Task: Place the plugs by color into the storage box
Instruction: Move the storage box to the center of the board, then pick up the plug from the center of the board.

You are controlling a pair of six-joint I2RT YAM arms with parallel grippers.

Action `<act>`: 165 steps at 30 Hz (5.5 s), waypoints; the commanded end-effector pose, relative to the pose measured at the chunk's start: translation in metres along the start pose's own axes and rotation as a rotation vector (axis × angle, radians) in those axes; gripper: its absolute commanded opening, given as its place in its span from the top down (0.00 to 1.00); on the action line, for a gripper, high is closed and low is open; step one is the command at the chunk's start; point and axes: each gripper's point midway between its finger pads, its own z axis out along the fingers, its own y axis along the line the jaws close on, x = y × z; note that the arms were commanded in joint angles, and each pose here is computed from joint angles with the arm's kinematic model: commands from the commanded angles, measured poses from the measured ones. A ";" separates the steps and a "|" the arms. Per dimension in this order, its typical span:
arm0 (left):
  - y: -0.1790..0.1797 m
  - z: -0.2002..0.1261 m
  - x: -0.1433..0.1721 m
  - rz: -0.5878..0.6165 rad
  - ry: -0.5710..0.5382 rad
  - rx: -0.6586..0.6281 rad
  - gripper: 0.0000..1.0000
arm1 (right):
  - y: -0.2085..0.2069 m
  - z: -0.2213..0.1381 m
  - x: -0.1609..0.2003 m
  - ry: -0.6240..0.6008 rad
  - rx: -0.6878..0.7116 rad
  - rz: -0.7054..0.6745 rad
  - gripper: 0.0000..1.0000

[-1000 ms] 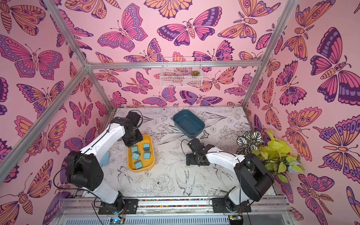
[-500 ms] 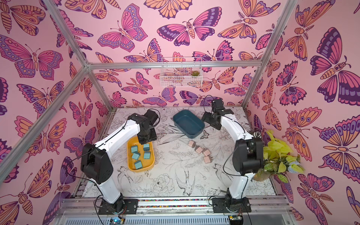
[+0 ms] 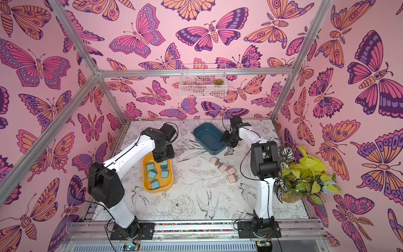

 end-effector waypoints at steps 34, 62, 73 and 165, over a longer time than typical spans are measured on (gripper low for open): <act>-0.054 0.037 0.010 0.004 0.129 0.031 0.34 | 0.060 -0.014 0.239 0.211 -0.058 0.065 0.44; -0.079 0.097 0.043 -0.006 0.284 0.056 0.65 | 0.010 -0.104 0.171 -0.070 0.082 -0.111 0.25; -0.040 0.082 0.065 0.069 0.299 -0.003 0.71 | 0.007 -0.066 0.155 0.026 0.136 -0.188 0.23; -0.023 0.029 0.036 0.111 0.146 0.074 0.20 | 0.015 0.000 0.185 0.149 0.183 -0.004 0.28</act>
